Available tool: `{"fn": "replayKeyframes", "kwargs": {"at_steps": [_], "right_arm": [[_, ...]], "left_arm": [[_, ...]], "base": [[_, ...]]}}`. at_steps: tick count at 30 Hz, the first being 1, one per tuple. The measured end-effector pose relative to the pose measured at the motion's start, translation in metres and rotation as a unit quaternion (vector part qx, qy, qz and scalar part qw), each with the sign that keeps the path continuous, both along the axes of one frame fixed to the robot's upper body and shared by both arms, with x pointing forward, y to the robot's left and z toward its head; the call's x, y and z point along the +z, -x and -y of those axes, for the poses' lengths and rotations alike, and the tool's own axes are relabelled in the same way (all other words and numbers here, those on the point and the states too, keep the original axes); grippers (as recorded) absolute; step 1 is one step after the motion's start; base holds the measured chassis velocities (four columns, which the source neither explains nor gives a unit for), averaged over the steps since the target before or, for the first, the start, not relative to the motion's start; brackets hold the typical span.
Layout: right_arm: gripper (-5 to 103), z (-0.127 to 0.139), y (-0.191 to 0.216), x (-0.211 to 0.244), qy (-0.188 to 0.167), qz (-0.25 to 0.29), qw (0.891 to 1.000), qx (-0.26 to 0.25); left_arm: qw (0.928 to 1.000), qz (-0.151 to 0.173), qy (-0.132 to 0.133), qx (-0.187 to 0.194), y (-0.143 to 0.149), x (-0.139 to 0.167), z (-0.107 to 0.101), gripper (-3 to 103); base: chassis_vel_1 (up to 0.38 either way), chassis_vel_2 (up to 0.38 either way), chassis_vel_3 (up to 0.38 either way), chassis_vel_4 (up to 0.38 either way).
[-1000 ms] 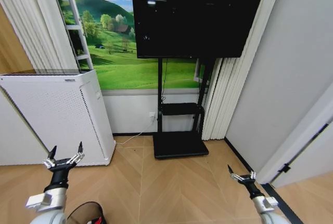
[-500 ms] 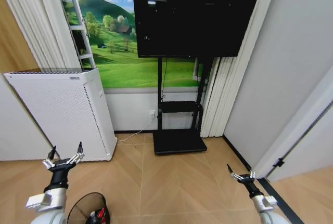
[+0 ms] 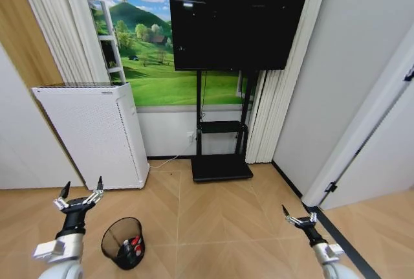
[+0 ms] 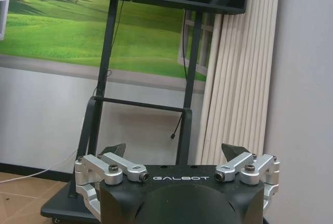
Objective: Pick up the trash bin and place the garbage on the floor into it.
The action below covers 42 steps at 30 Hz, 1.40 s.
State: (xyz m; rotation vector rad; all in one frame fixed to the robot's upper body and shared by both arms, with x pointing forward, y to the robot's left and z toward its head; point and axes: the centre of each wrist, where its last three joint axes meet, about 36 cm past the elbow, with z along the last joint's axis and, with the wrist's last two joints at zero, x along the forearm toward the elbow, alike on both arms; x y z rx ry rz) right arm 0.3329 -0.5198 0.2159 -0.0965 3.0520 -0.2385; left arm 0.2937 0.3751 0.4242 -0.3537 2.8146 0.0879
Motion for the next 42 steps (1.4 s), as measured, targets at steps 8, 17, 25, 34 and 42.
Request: {"fn": "replayKeyframes", "kwargs": {"at_steps": [8,17,25,34,42], "right_arm": [[100,-0.002,-0.003,-0.002,-0.005,0.001,1.000,0.003],[100,-0.003,-0.006,-0.006,-0.005,-0.003,1.000,0.006],[100,-0.002,-0.010,-0.006,0.000,-0.001,1.000,0.013],[100,-0.003,-0.011,-0.006,0.000,-0.001,1.000,0.015],[100,-0.003,-0.008,-0.008,-0.003,0.006,1.000,0.024]], "left_arm": [[1.0000,-0.001,0.001,0.000,-0.002,-0.002,-0.001,100],[1.0000,-0.002,0.003,-0.001,-0.004,-0.004,0.000,100],[1.0000,-0.002,0.004,-0.001,-0.005,-0.005,0.000,100],[1.0000,-0.002,0.004,-0.001,-0.004,-0.005,-0.001,100],[1.0000,0.000,0.003,-0.002,-0.002,-0.006,-0.001,100]], "base": [[0.282,0.068,-0.297,-0.075],[0.134,-0.082,-0.109,0.067],[0.147,-0.243,-0.174,0.230],[0.276,-0.137,-0.271,0.143],[0.352,-0.042,-0.354,0.053]]}}
